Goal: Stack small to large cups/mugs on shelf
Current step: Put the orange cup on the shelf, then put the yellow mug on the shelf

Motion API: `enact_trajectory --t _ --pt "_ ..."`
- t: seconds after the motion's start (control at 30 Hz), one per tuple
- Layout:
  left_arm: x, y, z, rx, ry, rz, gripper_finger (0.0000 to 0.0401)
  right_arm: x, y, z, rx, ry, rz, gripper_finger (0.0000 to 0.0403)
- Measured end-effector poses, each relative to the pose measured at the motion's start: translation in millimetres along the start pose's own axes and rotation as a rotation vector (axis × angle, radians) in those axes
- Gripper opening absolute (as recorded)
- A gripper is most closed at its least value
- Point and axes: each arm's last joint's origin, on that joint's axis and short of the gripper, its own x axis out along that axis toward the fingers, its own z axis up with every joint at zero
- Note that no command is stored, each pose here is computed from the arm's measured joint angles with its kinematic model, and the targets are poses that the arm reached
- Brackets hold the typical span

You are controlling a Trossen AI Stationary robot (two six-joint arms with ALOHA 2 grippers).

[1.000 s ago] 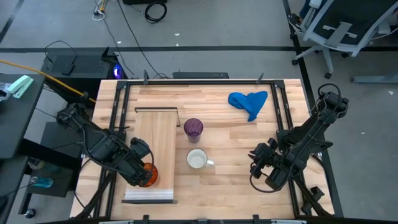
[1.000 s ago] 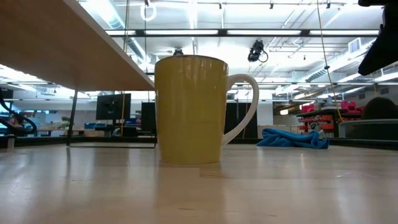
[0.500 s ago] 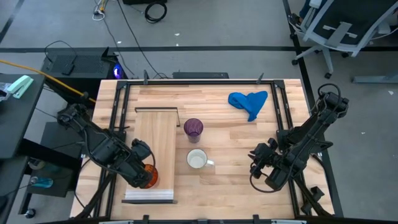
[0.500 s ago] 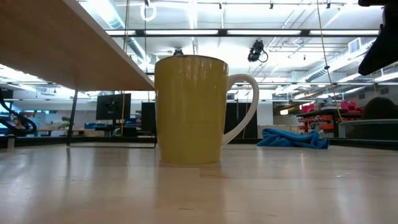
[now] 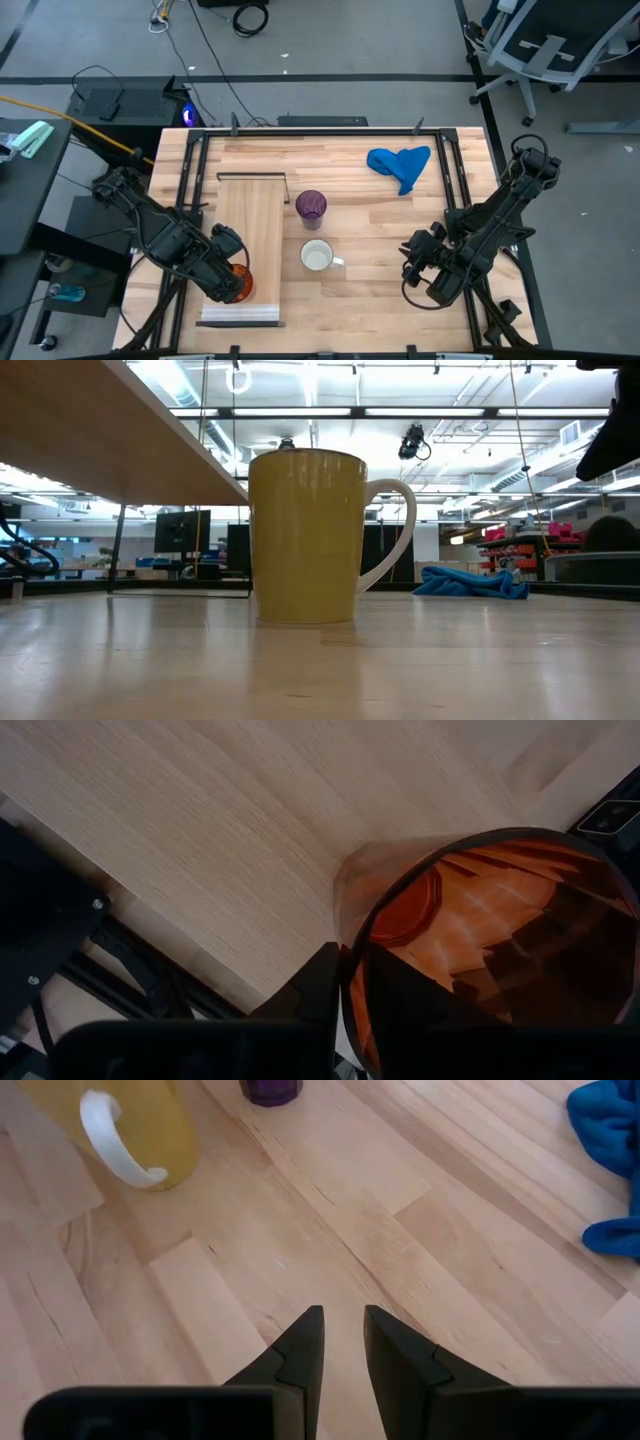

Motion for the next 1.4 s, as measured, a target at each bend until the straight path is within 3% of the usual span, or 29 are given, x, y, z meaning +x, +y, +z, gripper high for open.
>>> enact_trajectory --t 0.53,1.0,1.4 --pt "-4 3 -1 -0.002 0.032 -0.017 0.0104 0 1 0 0.006 0.0 0.006 0.0083" --pt "-27 22 -3 -0.044 -0.022 -0.102 0.0144 0 1 0 0.008 0.0 0.006 0.0083" --pt "-46 37 -1 0.008 -0.111 -0.224 0.0149 0 1 0 0.008 0.0 0.006 0.0083"
